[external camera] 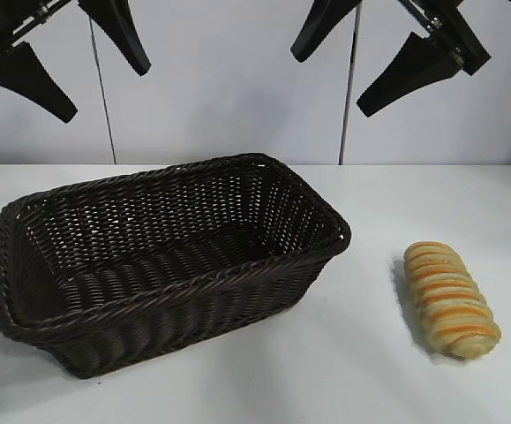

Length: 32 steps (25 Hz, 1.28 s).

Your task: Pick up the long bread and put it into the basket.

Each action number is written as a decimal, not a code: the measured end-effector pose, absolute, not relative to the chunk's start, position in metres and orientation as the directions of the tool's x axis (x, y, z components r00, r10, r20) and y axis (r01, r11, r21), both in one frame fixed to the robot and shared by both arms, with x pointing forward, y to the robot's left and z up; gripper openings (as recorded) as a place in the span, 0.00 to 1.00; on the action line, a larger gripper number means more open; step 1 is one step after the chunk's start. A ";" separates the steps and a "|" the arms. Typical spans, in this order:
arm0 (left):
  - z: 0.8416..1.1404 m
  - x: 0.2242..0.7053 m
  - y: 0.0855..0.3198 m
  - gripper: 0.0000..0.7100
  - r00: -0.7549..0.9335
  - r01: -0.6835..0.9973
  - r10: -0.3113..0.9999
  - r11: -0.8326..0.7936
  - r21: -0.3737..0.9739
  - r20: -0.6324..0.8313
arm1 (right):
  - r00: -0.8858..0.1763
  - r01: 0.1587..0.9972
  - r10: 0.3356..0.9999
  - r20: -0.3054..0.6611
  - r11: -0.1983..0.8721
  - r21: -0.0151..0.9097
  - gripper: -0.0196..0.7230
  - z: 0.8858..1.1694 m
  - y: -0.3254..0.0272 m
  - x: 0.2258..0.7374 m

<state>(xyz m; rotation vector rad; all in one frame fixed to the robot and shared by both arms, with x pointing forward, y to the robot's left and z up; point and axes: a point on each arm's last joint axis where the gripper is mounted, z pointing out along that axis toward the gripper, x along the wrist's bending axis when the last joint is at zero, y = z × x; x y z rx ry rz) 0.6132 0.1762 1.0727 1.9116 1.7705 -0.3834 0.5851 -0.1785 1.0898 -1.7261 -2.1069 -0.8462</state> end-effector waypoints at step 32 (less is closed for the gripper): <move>1.074 0.618 0.178 0.85 0.109 0.978 0.844 0.003 0.209 -0.525 | -0.261 0.954 0.793 0.551 0.126 0.271 0.75 1.089 -0.179 0.586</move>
